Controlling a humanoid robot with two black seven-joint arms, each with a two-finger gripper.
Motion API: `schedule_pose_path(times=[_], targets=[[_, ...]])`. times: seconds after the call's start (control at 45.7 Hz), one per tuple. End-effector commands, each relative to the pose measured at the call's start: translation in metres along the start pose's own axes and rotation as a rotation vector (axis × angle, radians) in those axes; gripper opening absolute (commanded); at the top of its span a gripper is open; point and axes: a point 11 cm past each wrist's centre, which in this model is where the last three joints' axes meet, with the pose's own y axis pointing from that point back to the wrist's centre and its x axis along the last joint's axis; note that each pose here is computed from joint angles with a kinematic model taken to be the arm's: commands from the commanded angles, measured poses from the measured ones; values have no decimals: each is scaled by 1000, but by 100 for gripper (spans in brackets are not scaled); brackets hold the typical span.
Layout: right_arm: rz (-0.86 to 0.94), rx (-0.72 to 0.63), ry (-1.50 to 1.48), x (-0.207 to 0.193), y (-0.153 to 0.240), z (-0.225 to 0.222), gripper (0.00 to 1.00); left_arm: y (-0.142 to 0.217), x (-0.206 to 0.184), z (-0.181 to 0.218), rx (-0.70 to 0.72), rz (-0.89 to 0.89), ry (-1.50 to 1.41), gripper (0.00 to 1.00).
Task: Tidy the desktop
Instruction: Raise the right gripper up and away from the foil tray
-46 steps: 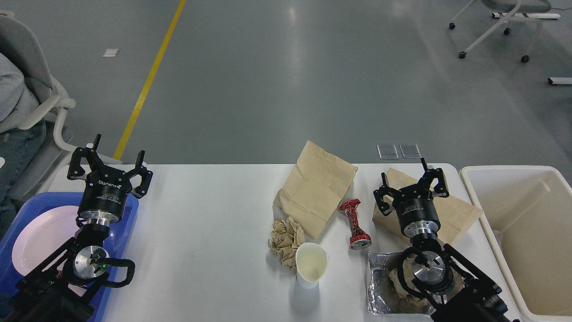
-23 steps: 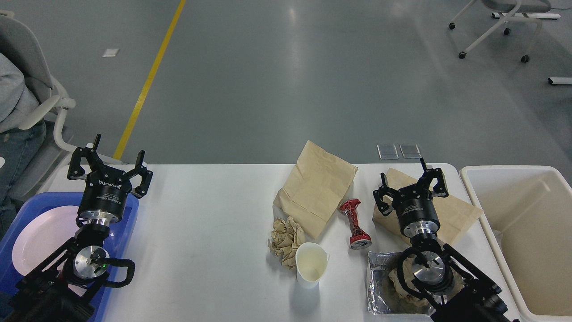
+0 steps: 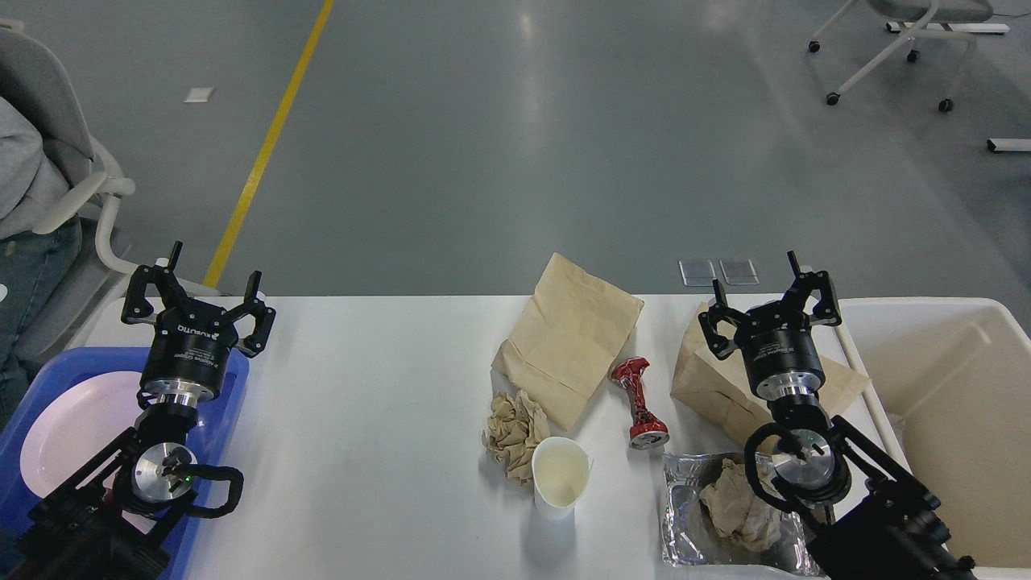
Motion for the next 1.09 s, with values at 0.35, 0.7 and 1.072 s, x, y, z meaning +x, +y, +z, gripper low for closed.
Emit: schedule_pose_path(times=[0.35,0.7,1.072], targets=[[21,29,10,13,2,-14,100,0,0,0,0,0,0,96],[44,-7,21,25,17,0,100,0,0,0,0,0,0,96],[24,4,3,15,10,-1,100,0,0,0,0,0,0,96]])
